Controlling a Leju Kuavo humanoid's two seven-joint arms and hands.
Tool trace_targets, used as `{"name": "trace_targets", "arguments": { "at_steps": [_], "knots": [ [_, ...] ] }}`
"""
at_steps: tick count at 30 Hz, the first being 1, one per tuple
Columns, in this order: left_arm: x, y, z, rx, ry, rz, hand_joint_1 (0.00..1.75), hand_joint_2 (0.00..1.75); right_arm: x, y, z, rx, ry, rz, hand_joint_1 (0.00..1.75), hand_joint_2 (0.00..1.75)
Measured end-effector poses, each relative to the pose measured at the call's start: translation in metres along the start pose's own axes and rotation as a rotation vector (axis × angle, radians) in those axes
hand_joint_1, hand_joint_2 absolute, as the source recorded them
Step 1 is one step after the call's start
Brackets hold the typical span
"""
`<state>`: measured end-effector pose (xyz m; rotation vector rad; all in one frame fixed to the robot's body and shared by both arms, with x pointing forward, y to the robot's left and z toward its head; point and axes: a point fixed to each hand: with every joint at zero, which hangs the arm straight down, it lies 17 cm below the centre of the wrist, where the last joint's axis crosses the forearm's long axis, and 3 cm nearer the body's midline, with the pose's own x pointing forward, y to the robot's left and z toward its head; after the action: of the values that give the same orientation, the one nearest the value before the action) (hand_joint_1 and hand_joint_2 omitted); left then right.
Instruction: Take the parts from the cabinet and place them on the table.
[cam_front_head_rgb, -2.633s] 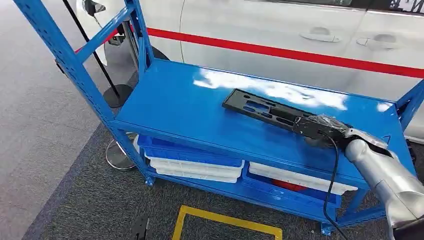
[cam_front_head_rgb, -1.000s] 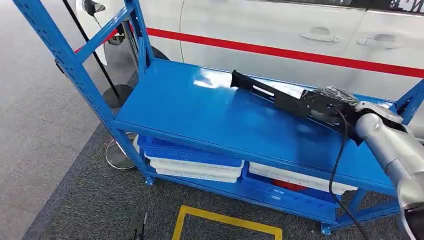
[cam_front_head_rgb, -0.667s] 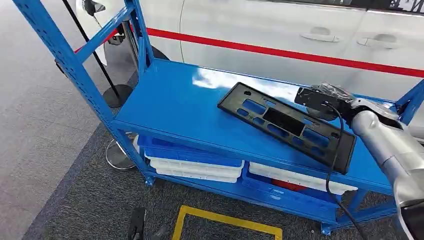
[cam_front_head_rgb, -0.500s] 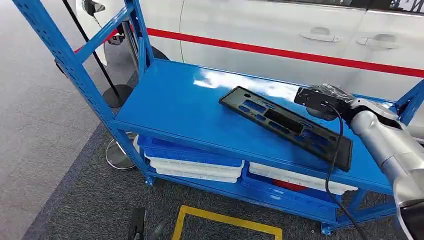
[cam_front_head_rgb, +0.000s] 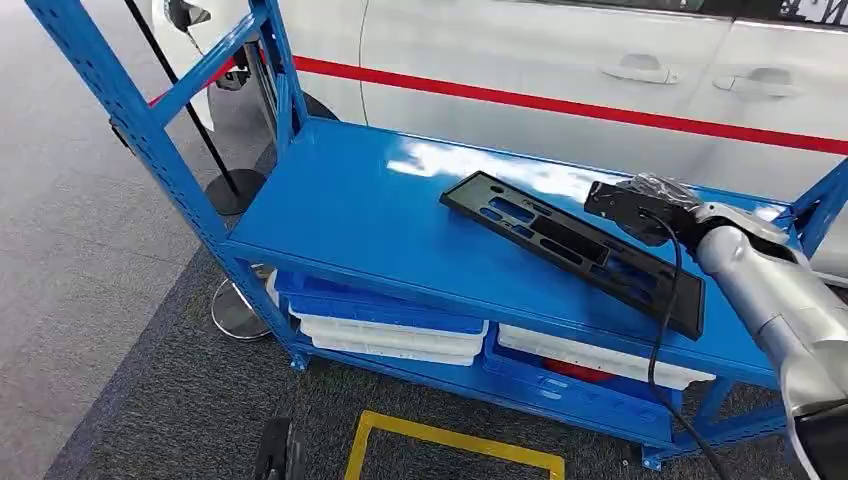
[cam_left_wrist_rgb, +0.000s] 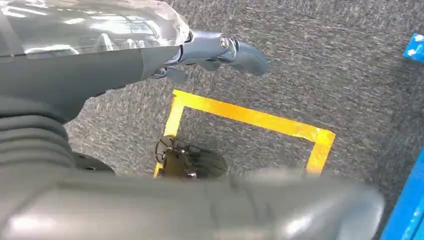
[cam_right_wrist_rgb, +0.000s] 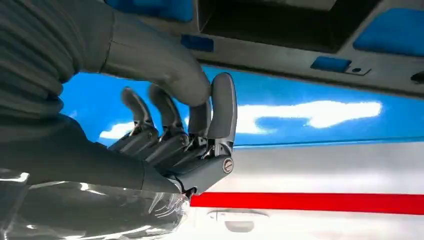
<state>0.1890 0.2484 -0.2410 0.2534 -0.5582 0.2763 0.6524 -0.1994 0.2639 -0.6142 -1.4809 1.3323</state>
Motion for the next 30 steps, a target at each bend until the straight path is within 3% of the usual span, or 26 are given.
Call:
{"name": "trace_targets", "arguments": {
  "at_steps": [4, 7, 9, 10, 11, 12, 18, 19, 30],
  "knots": [
    [-0.003, 0.001, 0.001, 0.001, 0.004, -0.002, 0.00, 0.00, 0.000, 0.005, 0.000, 0.009, 0.002, 0.001, 1.68, 1.75],
    [-0.005, 0.001, 0.001, 0.001, 0.008, -0.002, 0.00, 0.00, -0.001, 0.010, 0.000, 0.015, 0.001, 0.000, 1.75, 1.75],
    [-0.006, 0.001, 0.001, 0.001, 0.010, -0.002, 0.00, 0.00, -0.003, 0.015, 0.001, 0.020, 0.003, 0.001, 1.62, 1.75],
    [-0.006, 0.001, 0.001, 0.001, 0.011, -0.003, 0.00, 0.00, -0.003, 0.016, 0.001, 0.023, 0.004, 0.001, 1.29, 1.75],
    [-0.006, 0.001, 0.001, 0.000, 0.011, -0.003, 0.00, 0.00, -0.004, 0.018, 0.002, 0.026, 0.004, 0.002, 1.06, 1.75],
    [-0.006, 0.001, 0.001, 0.000, 0.011, -0.004, 0.00, 0.00, -0.004, 0.020, 0.002, 0.029, 0.005, 0.002, 0.00, 1.75],
    [-0.006, 0.001, 0.001, 0.001, 0.012, -0.006, 0.00, 0.00, -0.008, 0.030, 0.003, 0.042, 0.012, 0.006, 0.00, 1.75],
    [-0.006, 0.001, 0.001, 0.001, 0.012, -0.008, 0.00, 0.00, -0.009, 0.031, 0.004, 0.045, 0.014, 0.008, 0.00, 0.00],
    [-0.007, 0.002, 0.001, 0.001, 0.015, -0.024, 0.00, 0.00, -0.015, 0.039, 0.007, 0.066, 0.031, -0.036, 0.00, 0.00]
  ]
}}
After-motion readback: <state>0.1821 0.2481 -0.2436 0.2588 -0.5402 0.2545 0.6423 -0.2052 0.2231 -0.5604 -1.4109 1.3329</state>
